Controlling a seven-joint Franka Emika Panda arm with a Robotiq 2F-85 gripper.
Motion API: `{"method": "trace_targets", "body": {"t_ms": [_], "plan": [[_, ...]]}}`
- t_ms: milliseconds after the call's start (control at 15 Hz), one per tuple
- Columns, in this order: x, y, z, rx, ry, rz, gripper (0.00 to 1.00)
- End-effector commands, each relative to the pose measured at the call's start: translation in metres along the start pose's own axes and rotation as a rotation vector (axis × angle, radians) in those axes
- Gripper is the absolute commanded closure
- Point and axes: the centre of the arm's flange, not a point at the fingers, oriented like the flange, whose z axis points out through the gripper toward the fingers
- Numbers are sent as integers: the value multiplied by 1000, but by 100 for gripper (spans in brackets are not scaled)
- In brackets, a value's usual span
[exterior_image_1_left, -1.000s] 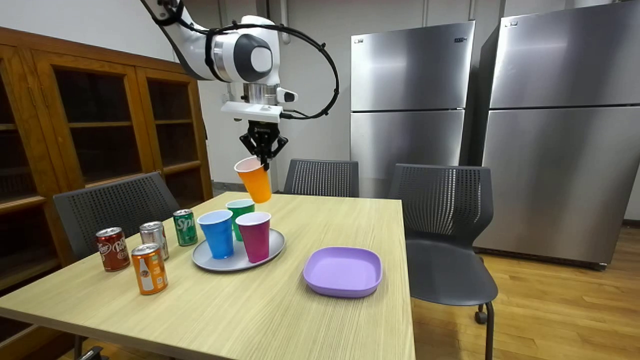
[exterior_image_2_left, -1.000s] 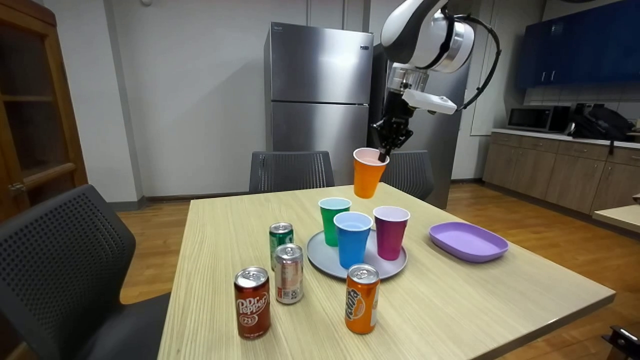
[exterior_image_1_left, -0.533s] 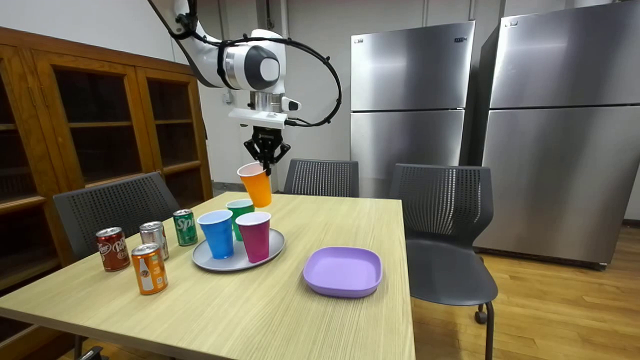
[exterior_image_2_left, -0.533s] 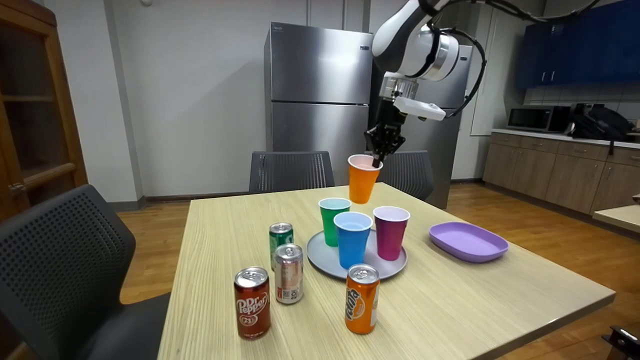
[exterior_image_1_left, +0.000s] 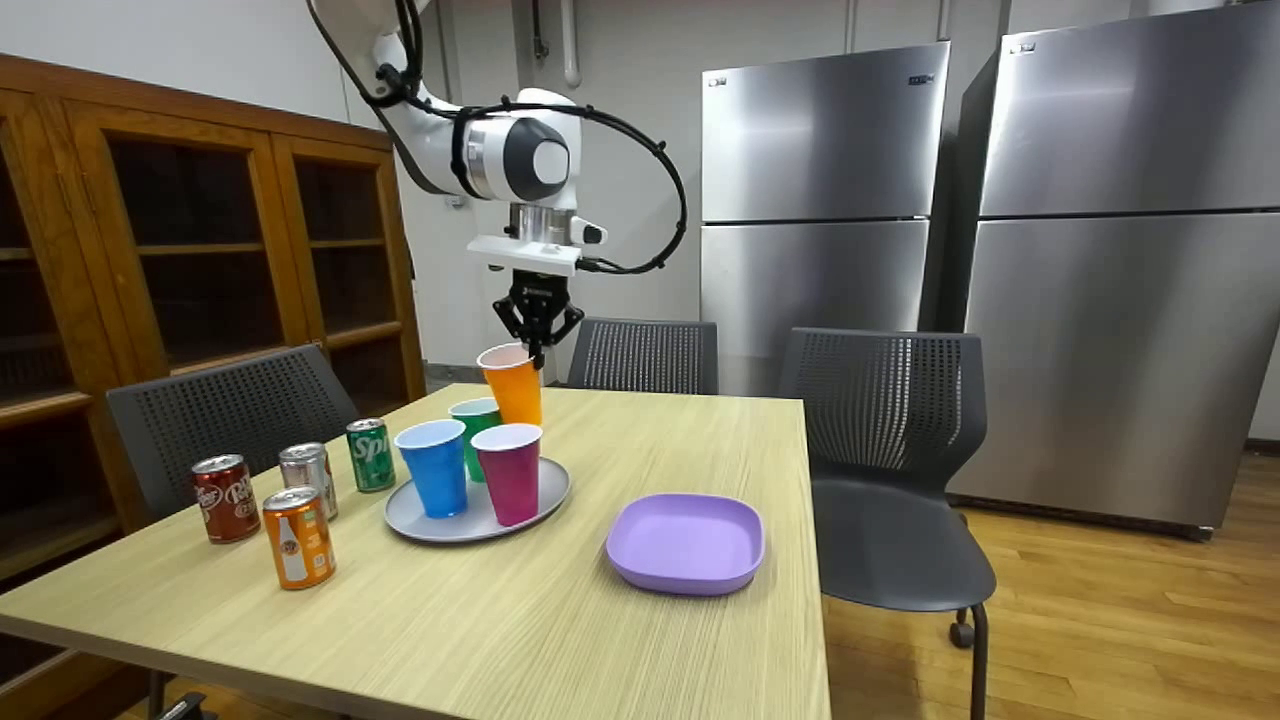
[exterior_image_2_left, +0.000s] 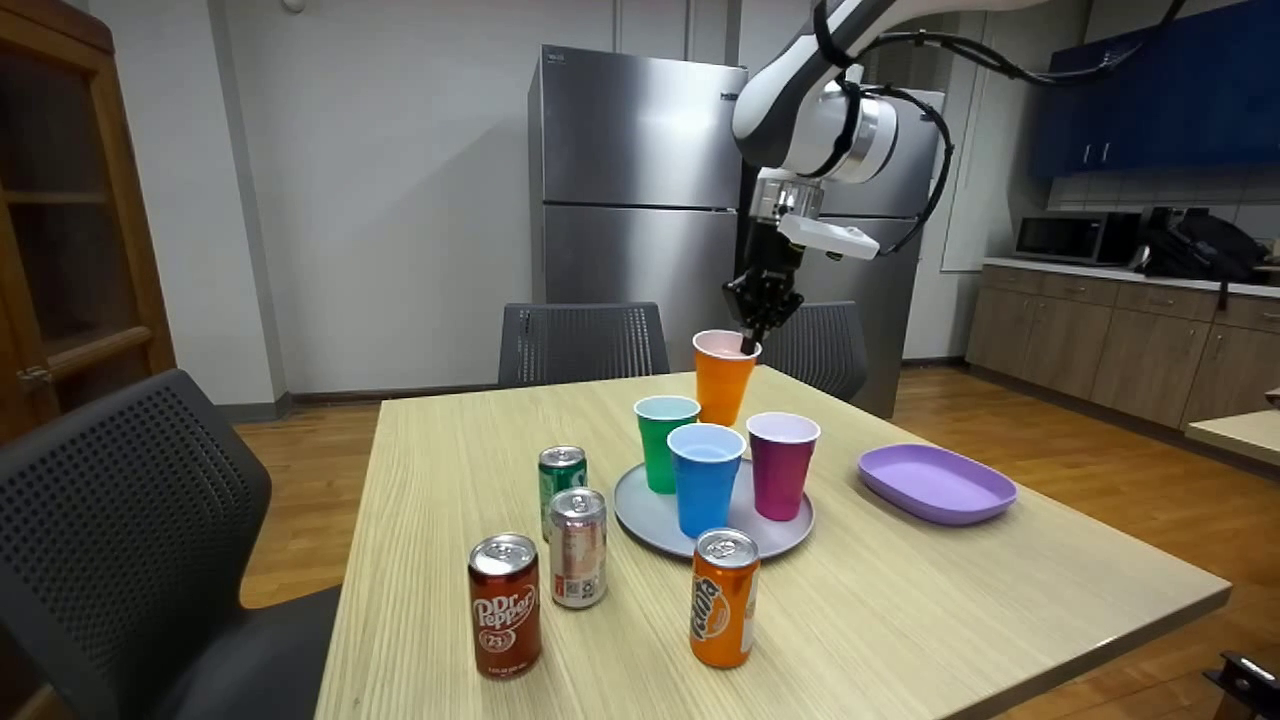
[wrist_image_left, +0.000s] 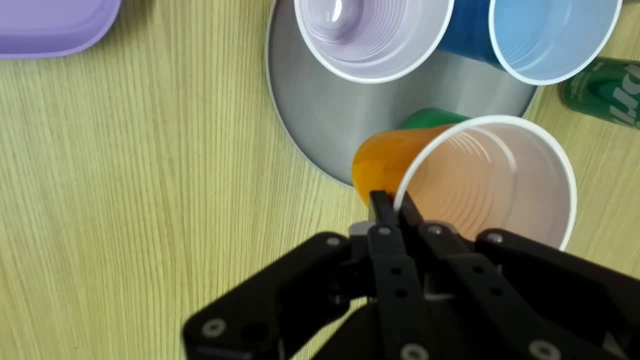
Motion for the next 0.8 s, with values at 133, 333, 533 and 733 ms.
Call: {"method": "trace_targets", "body": {"t_ms": [133, 333, 533, 733], "plan": [[12, 12, 9, 18, -45, -1, 99], [11, 18, 18, 24, -62, 8, 99], [9, 22, 29, 30, -86, 18, 99], [8, 24, 39, 36, -103, 22, 99]]}}
